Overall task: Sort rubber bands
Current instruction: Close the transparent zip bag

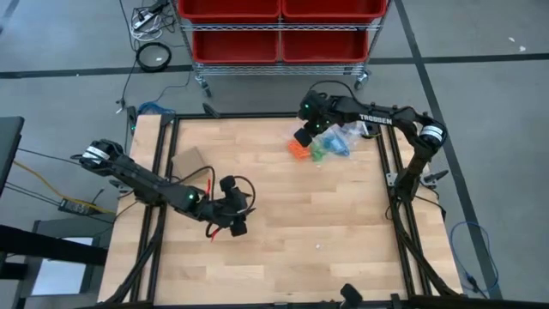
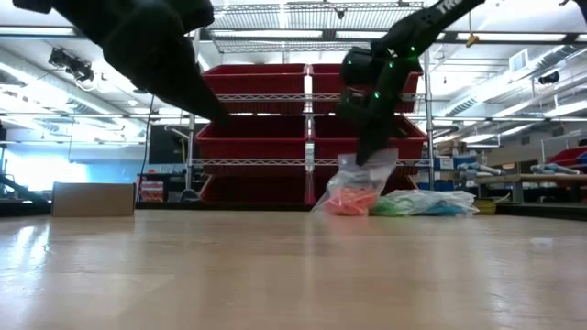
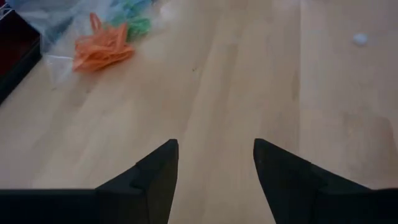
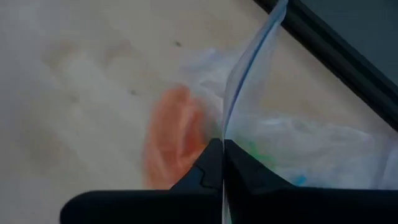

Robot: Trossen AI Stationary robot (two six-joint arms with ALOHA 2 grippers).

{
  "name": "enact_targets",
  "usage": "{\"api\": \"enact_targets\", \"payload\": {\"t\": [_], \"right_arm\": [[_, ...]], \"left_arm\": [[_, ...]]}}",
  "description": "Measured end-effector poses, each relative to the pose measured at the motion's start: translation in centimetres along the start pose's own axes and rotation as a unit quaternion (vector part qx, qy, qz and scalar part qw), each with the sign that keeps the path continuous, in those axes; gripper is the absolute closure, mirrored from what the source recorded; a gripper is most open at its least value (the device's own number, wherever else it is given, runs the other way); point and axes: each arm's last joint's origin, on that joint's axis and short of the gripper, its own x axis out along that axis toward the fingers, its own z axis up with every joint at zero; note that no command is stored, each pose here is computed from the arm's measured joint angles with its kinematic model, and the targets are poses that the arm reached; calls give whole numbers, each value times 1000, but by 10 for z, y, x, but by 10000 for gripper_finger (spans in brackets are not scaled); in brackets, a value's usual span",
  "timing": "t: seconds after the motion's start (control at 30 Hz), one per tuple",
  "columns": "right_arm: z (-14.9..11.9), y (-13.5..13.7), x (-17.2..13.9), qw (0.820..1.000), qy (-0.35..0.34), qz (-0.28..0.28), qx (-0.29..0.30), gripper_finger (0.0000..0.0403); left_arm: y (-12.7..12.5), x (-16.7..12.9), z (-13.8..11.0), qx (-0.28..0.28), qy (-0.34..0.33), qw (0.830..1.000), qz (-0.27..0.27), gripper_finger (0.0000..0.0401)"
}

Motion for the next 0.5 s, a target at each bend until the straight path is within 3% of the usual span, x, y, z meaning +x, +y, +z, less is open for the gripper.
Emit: {"api": "enact_targets", "payload": {"t": [0.13, 0.3, 0.5], "right_arm": [[-5, -9, 5, 998, 2, -55, -1, 378], [-6, -6, 4, 998, -1, -57, -14, 295], [-6, 5, -35, 996, -58, -61, -34, 198]], "left_arm": [[0, 1, -1, -7, -7, 1000, -6, 183], [-1, 1, 1, -11, -17, 1000, -10, 183], [1, -2, 6, 8, -40, 999, 9, 183]]}}
